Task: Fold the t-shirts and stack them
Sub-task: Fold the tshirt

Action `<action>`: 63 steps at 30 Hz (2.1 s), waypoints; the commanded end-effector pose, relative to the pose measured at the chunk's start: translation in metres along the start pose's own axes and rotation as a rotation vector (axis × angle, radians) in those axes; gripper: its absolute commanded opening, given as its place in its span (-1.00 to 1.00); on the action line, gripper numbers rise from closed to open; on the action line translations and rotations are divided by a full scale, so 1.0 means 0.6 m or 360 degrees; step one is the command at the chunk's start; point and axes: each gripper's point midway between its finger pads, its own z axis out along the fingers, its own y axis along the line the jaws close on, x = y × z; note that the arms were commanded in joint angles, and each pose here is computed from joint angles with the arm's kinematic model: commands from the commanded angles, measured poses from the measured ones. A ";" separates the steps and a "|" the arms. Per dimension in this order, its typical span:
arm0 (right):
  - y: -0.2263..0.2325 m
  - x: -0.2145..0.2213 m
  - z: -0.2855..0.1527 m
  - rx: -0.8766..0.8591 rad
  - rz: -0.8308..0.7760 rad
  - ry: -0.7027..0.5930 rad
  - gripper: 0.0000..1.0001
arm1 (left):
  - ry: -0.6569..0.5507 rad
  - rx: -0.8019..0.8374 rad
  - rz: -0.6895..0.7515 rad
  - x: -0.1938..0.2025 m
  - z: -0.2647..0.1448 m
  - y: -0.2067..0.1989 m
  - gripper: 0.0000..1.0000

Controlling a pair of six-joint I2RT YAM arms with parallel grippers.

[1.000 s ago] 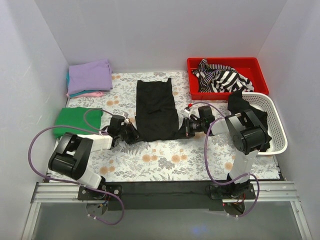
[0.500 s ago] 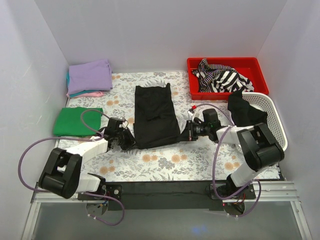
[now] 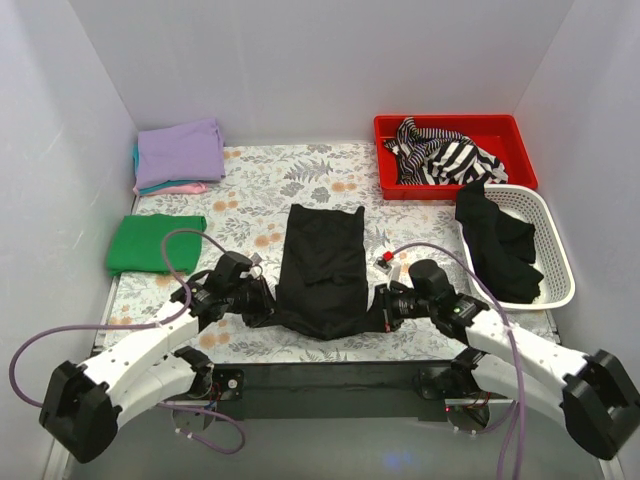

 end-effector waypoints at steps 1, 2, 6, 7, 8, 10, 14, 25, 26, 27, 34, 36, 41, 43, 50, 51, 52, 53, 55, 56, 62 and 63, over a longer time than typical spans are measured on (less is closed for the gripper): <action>-0.007 0.029 -0.015 0.0129 0.0157 -0.0004 -0.97 | -0.0023 -0.0043 -0.0078 0.013 -0.041 -0.009 -1.00; -0.001 0.023 -0.022 0.0128 0.0139 -0.0042 -0.97 | -0.0048 -0.0025 -0.0065 0.008 -0.052 -0.021 -1.00; 0.006 -0.014 -0.035 0.0229 0.0045 -0.0109 -0.97 | -0.0104 -0.0058 -0.0036 -0.007 -0.071 -0.035 -1.00; 0.008 -0.026 -0.037 0.0250 0.0018 -0.0125 -0.97 | -0.0112 -0.0082 -0.0036 -0.013 -0.068 -0.036 -1.00; -0.003 -0.029 -0.034 0.0316 0.0015 -0.0102 -0.97 | -0.0125 -0.0080 -0.0026 -0.019 -0.070 -0.042 -1.00; 0.008 -0.068 -0.038 0.0349 -0.0084 -0.0164 -0.97 | -0.0204 -0.0071 0.0018 -0.043 -0.076 -0.061 -1.00; -0.005 -0.136 -0.042 0.0535 -0.0213 -0.0272 -0.97 | -0.0345 -0.0101 0.0089 -0.088 -0.081 -0.086 -1.00; -0.054 -0.275 -0.042 0.0767 -0.0341 -0.0342 -0.97 | -0.0500 -0.0208 0.0212 -0.185 -0.034 -0.124 -1.00; -0.070 -0.284 -0.040 0.0794 -0.0318 -0.0331 -0.97 | -0.0526 -0.0208 0.0220 -0.197 -0.034 -0.132 -1.00; -0.068 -0.301 -0.041 0.0792 -0.0347 -0.0342 -0.97 | -0.0554 -0.0218 0.0239 -0.209 -0.033 -0.136 -1.00; -0.102 -0.347 -0.022 0.0779 -0.0330 -0.0291 -0.97 | -0.0627 -0.0216 0.0220 -0.291 -0.017 -0.148 -1.00; -0.119 -0.352 -0.012 0.0775 -0.0312 -0.0254 -0.97 | -0.0654 -0.0194 0.0196 -0.322 -0.011 -0.148 -1.00; -0.148 -0.381 0.008 0.0742 -0.0300 -0.0208 -0.97 | -0.0649 -0.0165 0.0211 -0.372 0.013 -0.152 -1.00; -0.155 -0.392 0.016 0.0725 -0.0310 -0.0196 -0.97 | -0.0599 -0.0170 0.0211 -0.382 0.035 -0.149 -1.00; -0.188 -0.431 0.031 0.0709 -0.0285 -0.0202 -0.97 | -0.0524 -0.0215 0.0207 -0.408 0.090 -0.126 -1.00; -0.189 -0.442 0.028 0.0710 -0.0292 -0.0221 -0.97 | -0.0528 -0.0201 0.0220 -0.415 0.092 -0.133 -1.00; -0.192 -0.445 0.028 0.0710 -0.0287 -0.0222 -0.97 | -0.0524 -0.0199 0.0218 -0.418 0.096 -0.132 -1.00; -0.197 -0.447 0.032 0.0695 -0.0277 -0.0213 -0.97 | -0.0516 -0.0203 0.0215 -0.424 0.102 -0.130 -1.00; -0.203 -0.461 0.028 0.0701 -0.0280 -0.0235 -0.97 | -0.0567 -0.0214 0.0219 -0.444 0.097 -0.134 -1.00; -0.211 -0.464 0.028 0.0707 -0.0272 -0.0237 -0.97 | -0.0604 -0.0203 0.0216 -0.455 0.092 -0.137 -1.00; -0.229 -0.509 0.025 0.0697 -0.0291 -0.0290 -0.97 | -0.0696 -0.0196 0.0194 -0.504 0.080 -0.135 -1.00; -0.230 -0.519 0.026 0.0694 -0.0304 -0.0301 -0.97 | -0.0673 -0.0210 0.0182 -0.506 0.090 -0.126 -1.00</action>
